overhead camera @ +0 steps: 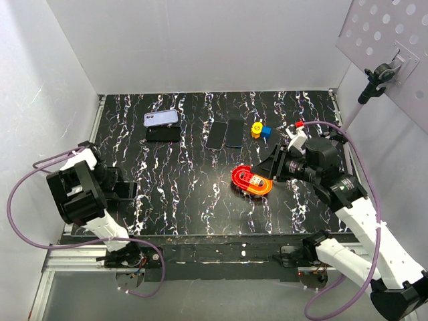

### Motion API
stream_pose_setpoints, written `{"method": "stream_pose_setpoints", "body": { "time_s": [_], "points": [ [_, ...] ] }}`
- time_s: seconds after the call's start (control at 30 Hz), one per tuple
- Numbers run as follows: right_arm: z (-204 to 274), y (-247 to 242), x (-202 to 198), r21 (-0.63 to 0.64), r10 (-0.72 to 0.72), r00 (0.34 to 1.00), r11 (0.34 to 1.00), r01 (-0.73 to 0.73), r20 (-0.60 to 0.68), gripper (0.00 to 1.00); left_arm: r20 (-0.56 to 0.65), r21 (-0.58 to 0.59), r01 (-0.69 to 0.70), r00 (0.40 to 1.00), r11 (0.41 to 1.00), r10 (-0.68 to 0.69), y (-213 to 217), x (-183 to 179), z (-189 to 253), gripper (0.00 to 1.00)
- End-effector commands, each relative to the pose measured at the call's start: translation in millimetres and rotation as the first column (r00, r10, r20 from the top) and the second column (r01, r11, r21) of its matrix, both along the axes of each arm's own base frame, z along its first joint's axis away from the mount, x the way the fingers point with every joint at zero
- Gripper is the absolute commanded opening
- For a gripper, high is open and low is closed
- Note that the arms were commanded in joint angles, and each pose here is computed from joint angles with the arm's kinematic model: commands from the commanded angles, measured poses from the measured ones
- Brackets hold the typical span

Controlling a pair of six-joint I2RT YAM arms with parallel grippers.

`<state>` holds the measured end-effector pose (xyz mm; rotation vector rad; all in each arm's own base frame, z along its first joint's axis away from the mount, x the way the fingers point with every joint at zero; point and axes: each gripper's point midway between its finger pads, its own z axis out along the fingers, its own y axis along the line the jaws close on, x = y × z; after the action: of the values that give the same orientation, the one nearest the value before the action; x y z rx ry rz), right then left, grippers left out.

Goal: Take the phone out of the phone case
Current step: Pick up the phone at the corner of the board.

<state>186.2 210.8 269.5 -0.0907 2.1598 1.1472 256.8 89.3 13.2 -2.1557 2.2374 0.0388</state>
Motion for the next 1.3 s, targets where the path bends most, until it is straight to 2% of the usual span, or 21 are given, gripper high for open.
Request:
{"method": "stream_pose_setpoints", "body": {
  "time_s": [0.0, 0.1, 0.17, 0.27, 0.37, 0.4, 0.47, 0.5, 0.63, 0.83, 1.03, 1.27],
  "points": [
    [16.4, 1.3, 7.4, 0.009, 0.004, 0.999, 1.0, -0.004, 0.055, 0.48, -0.126, 0.103, 0.058, 0.991, 0.993, -0.045, 7.7, -37.6, -28.1, 0.3],
    [12.8, 4.8, 7.1, 0.023, 0.013, 0.999, 1.0, -0.014, 0.039, 0.48, -0.085, 0.107, 0.14, 0.988, 0.984, -0.132, 5.7, -37.6, -26.5, 0.0],
    [8.4, 4.6, 6.9, 0.022, 0.011, 1.0, 1.0, -0.011, 0.025, 0.48, -0.031, 0.11, 0.219, 0.976, 0.97, -0.217, -1.7, -32.2, -20.1, 0.0],
    [4.7, 5.6, 7.1, 0.024, 0.012, 1.0, 1.0, -0.012, 0.007, 0.48, 0.089, 0.165, 0.405, 0.902, 0.899, -0.423, -26.7, -9.7, 2.9, 0.0],
    [-2.0, 9.7, 6.1, 0.032, 0.027, 0.999, 0.999, -0.026, -0.026, 0.47, 0.322, 0.186, 0.584, 0.724, 0.79, -0.61, -82.3, 21.1, 38.8, 0.0],
    [-4.7, 11.3, 5.3, 0.039, 0.031, 0.999, 0.999, -0.03, -0.04, 0.47, 0.418, 0.214, 0.625, 0.636, 0.751, -0.648, -104.5, 29.9, 57.5, 0.0],
    [-14.3, 13.9, 4.4, 0.046, 0.038, 0.996, 0.998, -0.035, -0.076, 0.47, 0.545, 0.263, 0.684, 0.477, 0.681, -0.69, -145.8, 39.8, 90.7, 0.0],
    [-17.5, 16.8, 4.1, 0.053, 0.054, 0.994, 0.997, -0.05, -0.091, 0.47, 0.595, 0.296, 0.717, 0.378, 0.631, -0.709, -171.7, 42.3, 108.8, 0.0],
    [-30.5, 33.4, -5.6, 0.065, 0.175, 0.975, 0.984, -0.167, -0.14, 0.46, 0.683, 0.337, 0.779, 0.184, 0.529, -0.707, -244.1, 35.9, 156.3, 0.0],
    [-34.9, 61.9, -15.9, 0.029, 0.241, 0.965, 0.971, -0.239, -0.103, 0.48, 0.73, 0.291, 0.846, 0.106, 0.447, -0.675, -327.0, 12.0, 184.1, 0.0],
    [-45.4, 78.3, -19.8, 0.006, 0.24, 0.965, 0.971, -0.241, -0.102, 0.5, 0.723, 0.308, 0.873, 0.043, 0.378, -0.689, -372.6, -3.1, 202.7, 0.0],
    [-61.7, 83.7, -13.0, -0.038, 0.182, 0.975, 0.981, -0.188, -0.123, 0.5, 0.722, 0.258, 0.906, 0.05, 0.336, -0.69, -403.4, -19.2, 203.4, 0.0]
  ]
}}
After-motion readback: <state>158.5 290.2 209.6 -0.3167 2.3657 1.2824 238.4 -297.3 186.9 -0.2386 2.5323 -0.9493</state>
